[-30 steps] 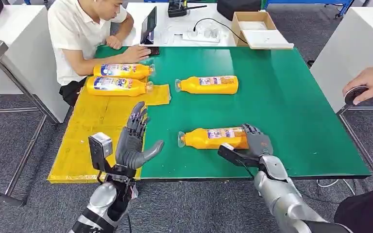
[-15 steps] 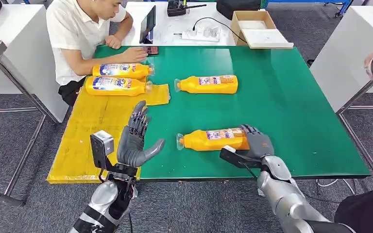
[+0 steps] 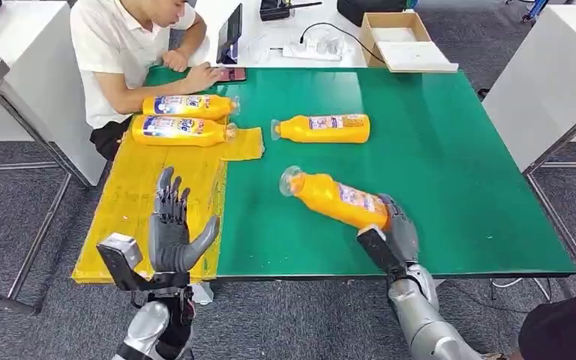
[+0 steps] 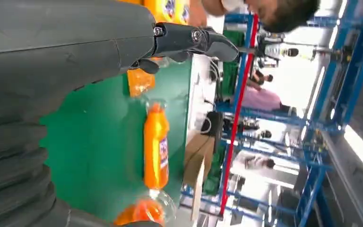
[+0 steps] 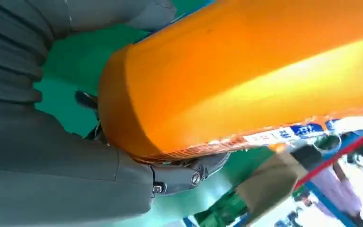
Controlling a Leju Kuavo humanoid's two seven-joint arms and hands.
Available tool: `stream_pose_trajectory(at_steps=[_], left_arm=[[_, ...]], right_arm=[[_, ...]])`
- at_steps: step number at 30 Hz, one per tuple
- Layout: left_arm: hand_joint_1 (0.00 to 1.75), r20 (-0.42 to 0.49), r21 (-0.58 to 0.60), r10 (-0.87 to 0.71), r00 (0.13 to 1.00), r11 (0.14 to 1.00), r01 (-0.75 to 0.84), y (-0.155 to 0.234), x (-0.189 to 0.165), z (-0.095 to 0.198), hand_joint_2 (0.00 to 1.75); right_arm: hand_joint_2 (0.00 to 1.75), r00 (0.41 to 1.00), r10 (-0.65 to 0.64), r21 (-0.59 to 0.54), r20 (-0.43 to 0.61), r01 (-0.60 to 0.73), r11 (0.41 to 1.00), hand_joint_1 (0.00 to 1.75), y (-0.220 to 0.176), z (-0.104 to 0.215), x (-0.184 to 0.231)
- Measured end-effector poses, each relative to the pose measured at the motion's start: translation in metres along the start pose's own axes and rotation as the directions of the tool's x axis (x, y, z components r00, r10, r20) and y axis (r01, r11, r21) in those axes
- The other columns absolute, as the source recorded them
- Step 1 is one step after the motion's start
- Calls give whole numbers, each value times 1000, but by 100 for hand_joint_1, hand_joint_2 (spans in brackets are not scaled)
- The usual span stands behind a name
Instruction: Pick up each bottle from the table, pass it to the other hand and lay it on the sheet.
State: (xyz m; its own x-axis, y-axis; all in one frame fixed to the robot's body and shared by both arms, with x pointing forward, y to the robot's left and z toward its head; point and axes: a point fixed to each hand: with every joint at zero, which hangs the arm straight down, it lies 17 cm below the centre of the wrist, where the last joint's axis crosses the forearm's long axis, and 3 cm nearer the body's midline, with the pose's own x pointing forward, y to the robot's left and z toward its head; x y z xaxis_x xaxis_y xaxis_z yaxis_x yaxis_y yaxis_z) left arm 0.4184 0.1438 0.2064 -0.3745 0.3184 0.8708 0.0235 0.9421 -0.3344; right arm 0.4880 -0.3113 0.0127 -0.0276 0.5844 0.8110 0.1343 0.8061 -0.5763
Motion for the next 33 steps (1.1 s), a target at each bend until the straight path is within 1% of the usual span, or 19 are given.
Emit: stream_pose_trajectory(at_steps=[1,3,4,6,9,12,15,17,20,22,27,30,33], left_arm=[[0,0,9,0,1000,1000,0,3,0,1,175],[0,-19,62,34,999,998,-32,14,-1,3,175],[0,-55,92,71,996,994,-66,20,-7,5,175],[0,-102,126,114,988,987,-101,26,-16,10,175],[0,-127,119,145,981,984,-130,24,-21,16,175],[0,-137,43,173,975,985,-169,6,-20,22,175],[0,-147,-15,175,973,984,-180,-9,-20,27,175],[0,-169,-80,175,970,978,-191,-26,-22,33,175],[0,-280,-155,246,928,943,-296,-54,-35,47,175],[0,-310,-169,256,916,933,-318,-62,-40,52,175],[0,-319,-162,239,917,940,-301,-63,-48,52,175],[0,-306,-167,232,923,942,-292,-64,-46,48,175],[0,-296,-177,227,928,942,-287,-67,-44,47,175]], right_arm=[[175,1000,-18,-20,-5,18,1000,175,-4,0,0],[175,992,-124,-145,-16,120,982,175,-29,0,0],[175,983,-186,-213,-10,179,960,175,-42,0,2],[175,966,-257,-301,19,251,920,175,-62,3,8],[175,945,-317,-365,87,326,872,175,-81,11,25],[175,920,-364,-354,146,392,849,175,-74,22,48],[175,895,-406,-314,185,445,839,175,-60,28,70],[175,878,-433,-259,204,475,841,175,-43,30,86],[175,859,-452,-159,239,494,855,175,-12,34,119],[175,848,-462,-103,260,500,860,175,7,38,140],[175,822,-477,45,310,488,872,175,52,53,189],[175,800,-503,145,326,483,863,175,85,71,217],[175,785,-521,213,336,475,854,175,105,84,236]])
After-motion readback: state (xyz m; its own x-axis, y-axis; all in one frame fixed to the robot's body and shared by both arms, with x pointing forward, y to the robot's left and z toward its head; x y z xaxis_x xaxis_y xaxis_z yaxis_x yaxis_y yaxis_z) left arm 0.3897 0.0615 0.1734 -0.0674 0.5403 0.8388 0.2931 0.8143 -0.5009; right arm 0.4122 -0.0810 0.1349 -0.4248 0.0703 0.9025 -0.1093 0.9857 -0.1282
